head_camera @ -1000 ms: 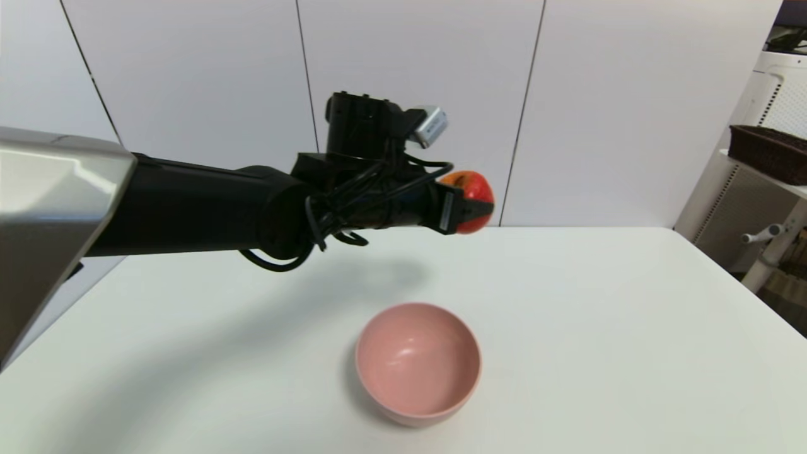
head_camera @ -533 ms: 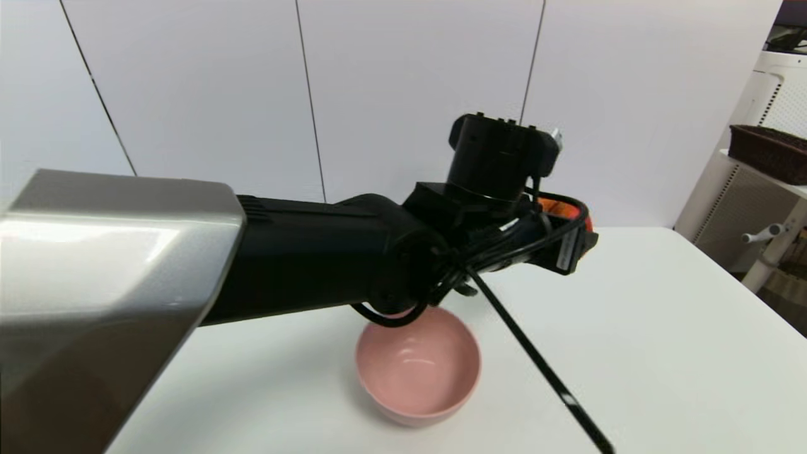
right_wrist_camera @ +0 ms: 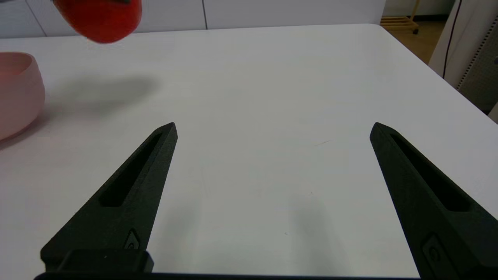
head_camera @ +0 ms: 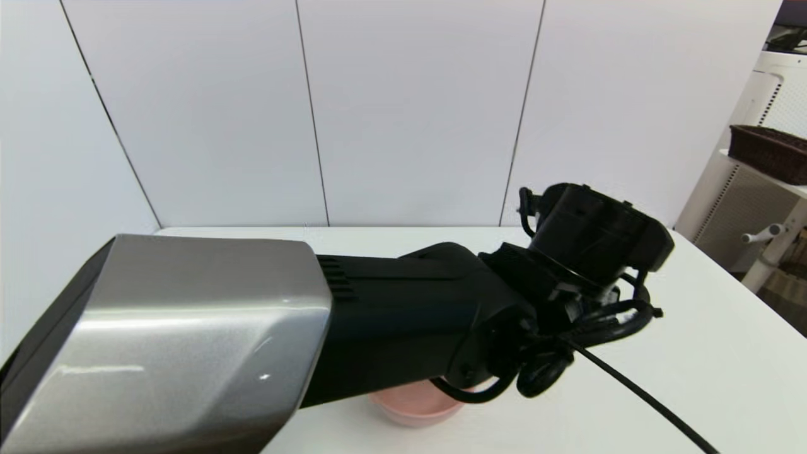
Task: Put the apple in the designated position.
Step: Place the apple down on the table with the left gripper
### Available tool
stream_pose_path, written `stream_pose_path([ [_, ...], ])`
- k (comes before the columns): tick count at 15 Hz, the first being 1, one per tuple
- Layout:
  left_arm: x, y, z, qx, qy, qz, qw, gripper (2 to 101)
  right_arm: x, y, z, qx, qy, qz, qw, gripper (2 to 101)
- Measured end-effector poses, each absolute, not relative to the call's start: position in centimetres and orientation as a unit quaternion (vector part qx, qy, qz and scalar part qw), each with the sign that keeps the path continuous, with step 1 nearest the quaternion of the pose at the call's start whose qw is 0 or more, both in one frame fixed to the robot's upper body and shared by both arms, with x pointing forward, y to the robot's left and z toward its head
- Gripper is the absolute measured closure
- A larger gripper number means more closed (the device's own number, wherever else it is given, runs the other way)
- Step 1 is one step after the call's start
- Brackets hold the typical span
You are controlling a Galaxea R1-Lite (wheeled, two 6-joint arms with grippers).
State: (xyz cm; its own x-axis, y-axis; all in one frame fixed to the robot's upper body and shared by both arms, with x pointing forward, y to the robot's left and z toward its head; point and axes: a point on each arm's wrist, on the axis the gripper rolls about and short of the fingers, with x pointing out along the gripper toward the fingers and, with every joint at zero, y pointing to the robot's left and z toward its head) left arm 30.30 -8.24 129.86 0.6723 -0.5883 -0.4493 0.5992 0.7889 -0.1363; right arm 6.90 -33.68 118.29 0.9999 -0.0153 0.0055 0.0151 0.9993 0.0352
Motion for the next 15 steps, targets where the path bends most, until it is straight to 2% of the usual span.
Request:
stream_pose_path([
  [6,26.9,-8.8,128.1,0.002,0.331,-0.295,0.896,32.4,6.9,-33.7,118.3,0.018,-0.003,-0.008,1.000,4.3],
  [9,26.3,-8.7,127.1,0.025,0.336,-0.257,0.906,32.4,6.9,-33.7,118.3,0.017,-0.003,-0.008,1.000,4.3],
  [15,26.5,-9.4,125.2,0.037,0.343,-0.245,0.906,32.4,6.9,-33.7,118.3,0.018,-0.003,-0.008,1.000,4.3],
])
